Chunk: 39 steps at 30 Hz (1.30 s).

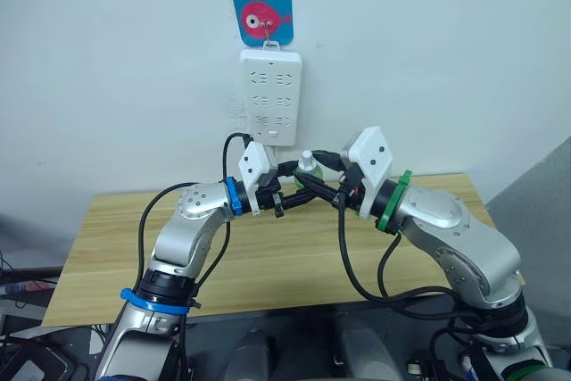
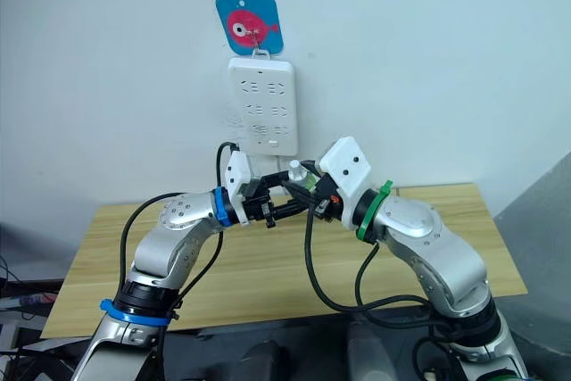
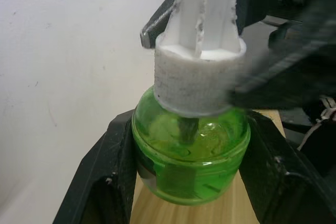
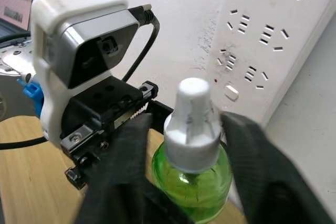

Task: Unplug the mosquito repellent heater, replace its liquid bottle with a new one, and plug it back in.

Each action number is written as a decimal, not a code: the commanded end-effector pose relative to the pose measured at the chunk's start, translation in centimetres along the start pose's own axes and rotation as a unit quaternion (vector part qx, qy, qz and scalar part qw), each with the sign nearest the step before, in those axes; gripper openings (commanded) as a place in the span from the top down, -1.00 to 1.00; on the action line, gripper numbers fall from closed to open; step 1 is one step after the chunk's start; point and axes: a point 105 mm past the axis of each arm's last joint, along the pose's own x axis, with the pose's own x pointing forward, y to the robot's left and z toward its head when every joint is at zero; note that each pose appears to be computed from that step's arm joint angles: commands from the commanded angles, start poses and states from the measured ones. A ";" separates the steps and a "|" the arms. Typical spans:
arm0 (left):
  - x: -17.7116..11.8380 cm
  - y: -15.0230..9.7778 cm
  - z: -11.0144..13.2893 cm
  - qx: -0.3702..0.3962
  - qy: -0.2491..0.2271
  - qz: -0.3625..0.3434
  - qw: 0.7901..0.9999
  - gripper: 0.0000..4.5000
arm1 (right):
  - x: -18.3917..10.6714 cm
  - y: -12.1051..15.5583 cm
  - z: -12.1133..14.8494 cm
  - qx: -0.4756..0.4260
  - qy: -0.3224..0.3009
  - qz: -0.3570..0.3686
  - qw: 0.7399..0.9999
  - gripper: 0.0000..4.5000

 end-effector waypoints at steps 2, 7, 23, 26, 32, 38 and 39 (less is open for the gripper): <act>0.3 -0.6 1.8 0.027 -0.023 -0.013 0.999 -0.02 | -0.2 0.3 1.3 -0.015 -0.022 0.014 1.000 0.55; -0.5 -2.1 2.5 0.018 -0.030 -0.057 0.998 -0.02 | -0.8 1.1 1.8 -0.014 -0.029 0.104 0.994 0.55; -2.7 -5.0 2.2 0.048 -0.005 -0.155 0.987 -0.02 | -2.7 -0.8 1.9 -0.113 0.061 0.338 0.933 -0.05; -2.5 -5.1 2.1 0.045 -0.010 -0.148 0.988 -0.02 | -3.1 -1.7 2.1 -0.115 0.063 0.313 0.941 -0.53; -1.8 -4.5 1.5 0.003 -0.029 -0.080 0.996 -0.02 | -7.2 -2.2 1.9 -0.083 0.070 0.214 0.971 -0.54; -1.1 -4.2 1.3 -0.032 -0.021 -0.074 0.997 -0.02 | -6.1 0.9 1.4 -0.052 0.024 0.117 0.992 -0.54; -1.0 -4.2 1.3 -0.032 -0.018 -0.078 0.996 -0.02 | -5.5 0.8 1.2 -0.053 0.020 0.098 0.994 -0.54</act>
